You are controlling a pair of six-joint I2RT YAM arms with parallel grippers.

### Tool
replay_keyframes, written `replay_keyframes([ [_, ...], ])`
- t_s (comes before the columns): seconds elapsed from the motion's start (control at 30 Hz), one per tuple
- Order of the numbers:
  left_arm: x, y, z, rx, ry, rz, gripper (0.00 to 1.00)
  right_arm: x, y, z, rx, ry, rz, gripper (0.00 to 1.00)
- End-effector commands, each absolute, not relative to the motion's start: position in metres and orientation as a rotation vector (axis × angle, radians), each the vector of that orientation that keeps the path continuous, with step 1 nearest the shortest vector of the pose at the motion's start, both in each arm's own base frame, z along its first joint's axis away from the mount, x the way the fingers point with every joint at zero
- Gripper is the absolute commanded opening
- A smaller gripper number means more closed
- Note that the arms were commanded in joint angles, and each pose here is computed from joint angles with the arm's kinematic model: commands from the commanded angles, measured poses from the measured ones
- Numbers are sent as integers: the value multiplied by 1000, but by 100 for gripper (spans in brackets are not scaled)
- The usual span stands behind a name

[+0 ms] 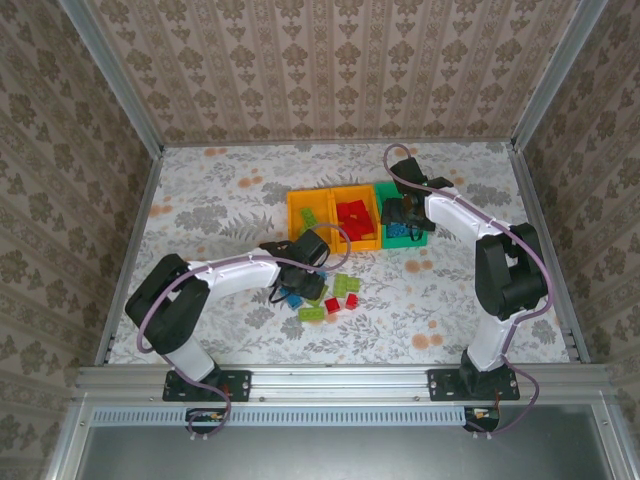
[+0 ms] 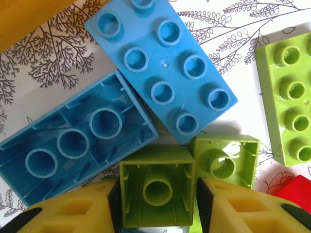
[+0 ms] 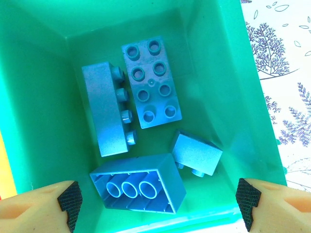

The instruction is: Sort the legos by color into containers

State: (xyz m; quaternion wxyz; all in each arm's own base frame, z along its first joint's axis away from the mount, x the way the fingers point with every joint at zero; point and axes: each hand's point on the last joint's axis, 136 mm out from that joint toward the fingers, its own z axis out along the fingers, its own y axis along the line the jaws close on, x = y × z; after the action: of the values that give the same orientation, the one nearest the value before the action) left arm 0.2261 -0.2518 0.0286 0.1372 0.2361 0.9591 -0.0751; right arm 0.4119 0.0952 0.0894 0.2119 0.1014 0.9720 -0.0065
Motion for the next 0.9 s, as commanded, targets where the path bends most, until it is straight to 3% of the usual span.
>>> replay_keyframes([
  [0.0,227,-252,26,666,2785,-197,41,395,91,82,285,2757,-28,87],
  [0.17,227,-250,28,660,2787,-188,35,394,90,81,287,2758,-29,87],
  [0.87,242,-262,85,626,2666,-260,37,386,91,77,288,2761,-8,87],
])
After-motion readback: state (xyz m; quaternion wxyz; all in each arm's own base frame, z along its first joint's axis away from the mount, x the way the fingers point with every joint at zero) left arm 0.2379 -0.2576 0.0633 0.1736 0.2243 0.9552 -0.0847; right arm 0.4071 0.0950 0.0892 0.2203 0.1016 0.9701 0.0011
